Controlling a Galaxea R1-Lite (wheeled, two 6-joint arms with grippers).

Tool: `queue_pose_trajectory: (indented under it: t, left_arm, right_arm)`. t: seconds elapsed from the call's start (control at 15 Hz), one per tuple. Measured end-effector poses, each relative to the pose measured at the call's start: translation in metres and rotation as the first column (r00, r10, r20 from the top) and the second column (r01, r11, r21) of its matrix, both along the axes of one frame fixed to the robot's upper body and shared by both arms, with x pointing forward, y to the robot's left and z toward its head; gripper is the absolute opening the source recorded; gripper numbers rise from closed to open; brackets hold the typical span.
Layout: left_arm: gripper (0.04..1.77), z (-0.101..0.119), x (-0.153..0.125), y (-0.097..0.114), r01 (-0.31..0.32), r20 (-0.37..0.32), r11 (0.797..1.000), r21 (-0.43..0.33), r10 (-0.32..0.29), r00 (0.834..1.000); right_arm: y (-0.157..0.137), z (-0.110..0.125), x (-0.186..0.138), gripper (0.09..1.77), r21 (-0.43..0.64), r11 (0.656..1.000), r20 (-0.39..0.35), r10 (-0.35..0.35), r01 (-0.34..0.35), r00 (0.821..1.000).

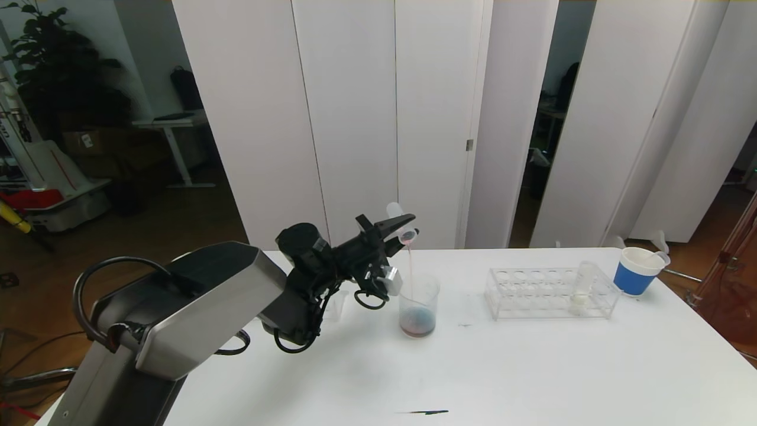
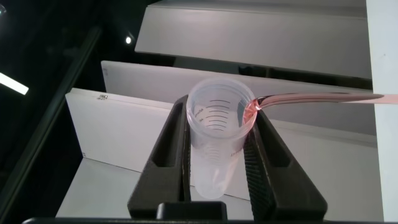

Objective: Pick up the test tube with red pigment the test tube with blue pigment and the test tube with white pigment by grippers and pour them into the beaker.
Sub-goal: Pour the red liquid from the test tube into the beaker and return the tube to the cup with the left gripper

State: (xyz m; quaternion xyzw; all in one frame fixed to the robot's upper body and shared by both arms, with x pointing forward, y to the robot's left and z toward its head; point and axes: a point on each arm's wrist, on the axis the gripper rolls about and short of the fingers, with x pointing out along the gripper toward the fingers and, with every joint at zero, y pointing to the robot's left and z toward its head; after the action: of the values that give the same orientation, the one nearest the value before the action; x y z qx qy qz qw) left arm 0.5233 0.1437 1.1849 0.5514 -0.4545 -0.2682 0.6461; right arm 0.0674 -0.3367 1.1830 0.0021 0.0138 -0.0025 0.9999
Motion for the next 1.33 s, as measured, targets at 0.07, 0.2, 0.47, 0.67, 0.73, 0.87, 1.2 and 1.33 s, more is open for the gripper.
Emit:
queue_pose_trajectory:
  t: [0.07,0.2,0.47,0.67,0.73,0.87,1.2,1.33]
  left_arm:
    - [0.58,0.001,0.000,0.000,0.000,0.007,1.000,0.001,0.000,1.000]
    - [0.58,0.006,-0.002,-0.001,0.000,0.024,1.000,0.001,0.000,1.000]
    - [0.58,0.010,-0.003,-0.002,-0.001,0.039,1.000,0.002,0.001,0.999]
    - [0.58,0.011,-0.003,-0.003,0.002,0.042,1.000,0.001,-0.002,0.999]
    - [0.58,0.011,-0.004,-0.005,0.006,0.043,1.000,0.002,-0.006,0.999]
    - [0.58,0.010,-0.004,-0.006,0.009,0.042,1.000,0.001,-0.009,0.999]
    - [0.58,0.025,-0.008,-0.002,0.010,-0.003,0.999,-0.049,-0.010,1.000]
    - [0.58,0.036,-0.014,0.002,0.000,-0.027,0.998,-0.070,-0.002,1.000]
  right_arm:
    - [0.000,0.000,0.000,1.75,0.000,1.000,0.000,0.000,0.000,1.000]
    - [0.000,0.000,0.000,1.75,0.000,1.000,0.000,0.000,0.000,1.000]
    - [0.000,0.000,0.000,1.75,0.000,1.000,0.000,0.000,0.000,1.000]
    - [0.000,0.000,0.000,1.75,0.000,1.000,0.000,0.000,0.000,1.000]
    - [0.000,0.000,0.000,1.75,0.000,1.000,0.000,0.000,0.000,1.000]
    - [0.000,0.000,0.000,1.75,0.000,1.000,0.000,0.000,0.000,1.000]
    - [0.000,0.000,0.000,1.75,0.000,1.000,0.000,0.000,0.000,1.000]
    - [0.000,0.000,0.000,1.75,0.000,1.000,0.000,0.000,0.000,1.000]
